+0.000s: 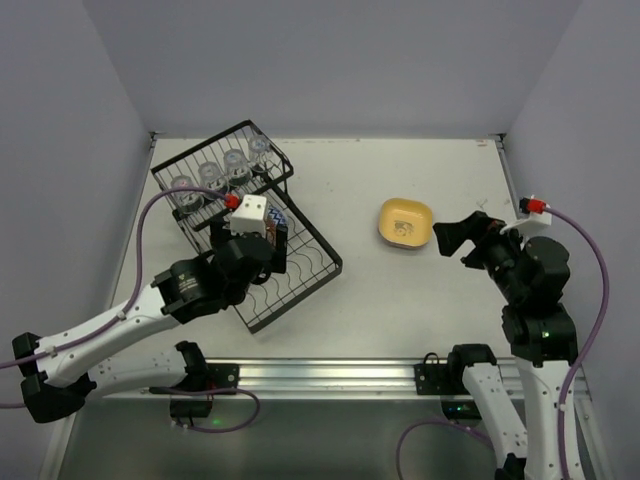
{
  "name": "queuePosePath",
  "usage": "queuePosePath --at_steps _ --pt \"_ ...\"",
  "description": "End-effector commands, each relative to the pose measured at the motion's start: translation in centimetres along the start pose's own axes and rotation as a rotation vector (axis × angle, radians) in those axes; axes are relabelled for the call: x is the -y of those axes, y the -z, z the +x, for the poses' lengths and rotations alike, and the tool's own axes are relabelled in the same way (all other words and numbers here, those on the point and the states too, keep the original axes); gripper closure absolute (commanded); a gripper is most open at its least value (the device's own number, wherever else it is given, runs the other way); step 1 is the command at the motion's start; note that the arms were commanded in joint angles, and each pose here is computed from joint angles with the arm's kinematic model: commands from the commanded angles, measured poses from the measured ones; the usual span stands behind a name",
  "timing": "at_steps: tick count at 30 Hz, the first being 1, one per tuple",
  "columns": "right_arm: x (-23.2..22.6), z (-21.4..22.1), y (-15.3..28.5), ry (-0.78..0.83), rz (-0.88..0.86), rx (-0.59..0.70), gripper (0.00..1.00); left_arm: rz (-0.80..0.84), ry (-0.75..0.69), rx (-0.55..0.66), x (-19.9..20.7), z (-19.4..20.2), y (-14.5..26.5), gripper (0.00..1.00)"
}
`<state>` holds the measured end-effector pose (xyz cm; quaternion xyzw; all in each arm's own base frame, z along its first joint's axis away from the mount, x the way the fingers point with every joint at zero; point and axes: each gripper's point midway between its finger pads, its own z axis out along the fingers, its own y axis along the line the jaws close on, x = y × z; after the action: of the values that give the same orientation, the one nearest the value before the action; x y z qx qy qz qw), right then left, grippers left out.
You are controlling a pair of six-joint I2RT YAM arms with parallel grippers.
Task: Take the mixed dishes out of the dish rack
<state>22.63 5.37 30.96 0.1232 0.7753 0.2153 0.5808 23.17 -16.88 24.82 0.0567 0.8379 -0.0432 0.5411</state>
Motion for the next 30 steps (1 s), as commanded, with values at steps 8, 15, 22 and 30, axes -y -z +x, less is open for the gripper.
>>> queuePosePath --at_steps 8,15,22,30 --pt "-2.8 1.4 0.3 0.011 -0.175 -0.067 0.01 -0.198 0.071 0.011 -5.4 -0.5 2.4 0.0" --pt "-3.9 1.6 0.0 0.01 -0.233 -0.105 0.01 -0.229 0.118 0.0 -6.3 -1.4 3.7 0.0" --pt "-4.5 1.4 -0.3 0.014 -0.272 -0.105 0.01 -0.301 0.155 0.027 -7.1 -1.9 3.5 0.0" --pt "-5.9 1.8 -0.8 -0.011 -0.355 -0.143 0.01 -0.319 0.333 0.04 -4.2 -1.1 0.0 0.03"
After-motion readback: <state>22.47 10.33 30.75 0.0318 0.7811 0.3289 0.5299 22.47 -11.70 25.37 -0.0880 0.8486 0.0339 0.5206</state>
